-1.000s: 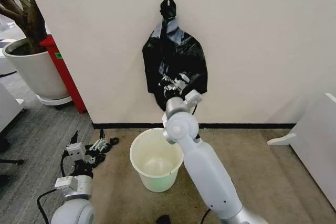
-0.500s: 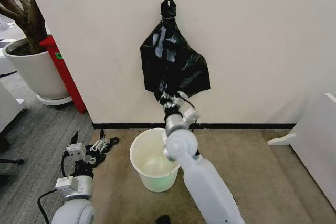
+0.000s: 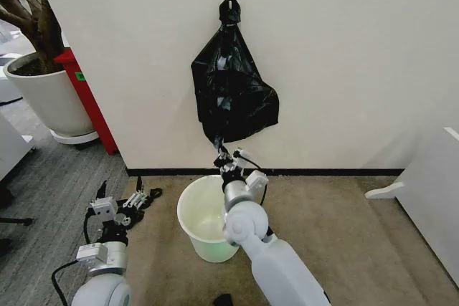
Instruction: Place the garbage bag over the trash bin.
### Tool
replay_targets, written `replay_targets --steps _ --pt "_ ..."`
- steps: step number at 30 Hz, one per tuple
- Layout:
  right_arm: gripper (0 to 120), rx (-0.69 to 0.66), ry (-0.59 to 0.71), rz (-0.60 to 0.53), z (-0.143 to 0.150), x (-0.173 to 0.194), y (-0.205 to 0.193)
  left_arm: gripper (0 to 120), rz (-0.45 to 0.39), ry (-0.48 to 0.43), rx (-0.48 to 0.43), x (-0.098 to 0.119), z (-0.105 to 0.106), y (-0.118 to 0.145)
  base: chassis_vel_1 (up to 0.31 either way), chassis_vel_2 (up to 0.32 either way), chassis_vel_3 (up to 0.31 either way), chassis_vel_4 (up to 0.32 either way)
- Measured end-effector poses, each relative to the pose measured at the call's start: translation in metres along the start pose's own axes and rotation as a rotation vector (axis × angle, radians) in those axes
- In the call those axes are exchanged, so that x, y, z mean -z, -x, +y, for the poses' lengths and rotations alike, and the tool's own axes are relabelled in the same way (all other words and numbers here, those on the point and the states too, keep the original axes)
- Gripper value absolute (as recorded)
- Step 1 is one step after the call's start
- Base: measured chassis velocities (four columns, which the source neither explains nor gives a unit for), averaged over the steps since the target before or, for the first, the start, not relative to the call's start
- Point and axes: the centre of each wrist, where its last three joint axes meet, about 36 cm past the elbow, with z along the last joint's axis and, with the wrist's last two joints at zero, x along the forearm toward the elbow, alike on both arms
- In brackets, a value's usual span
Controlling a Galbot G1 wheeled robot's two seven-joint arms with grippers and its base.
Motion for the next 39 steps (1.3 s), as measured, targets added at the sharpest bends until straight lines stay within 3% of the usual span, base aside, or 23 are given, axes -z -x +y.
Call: replay_targets --steps 39 --pt "0 -0.033 -0.097 0.039 -0.03 -0.04 -0.017 98 -0.009 0.003 0.011 -0.005 0.001 0.003 0.0 0.0 0.0 0.0"
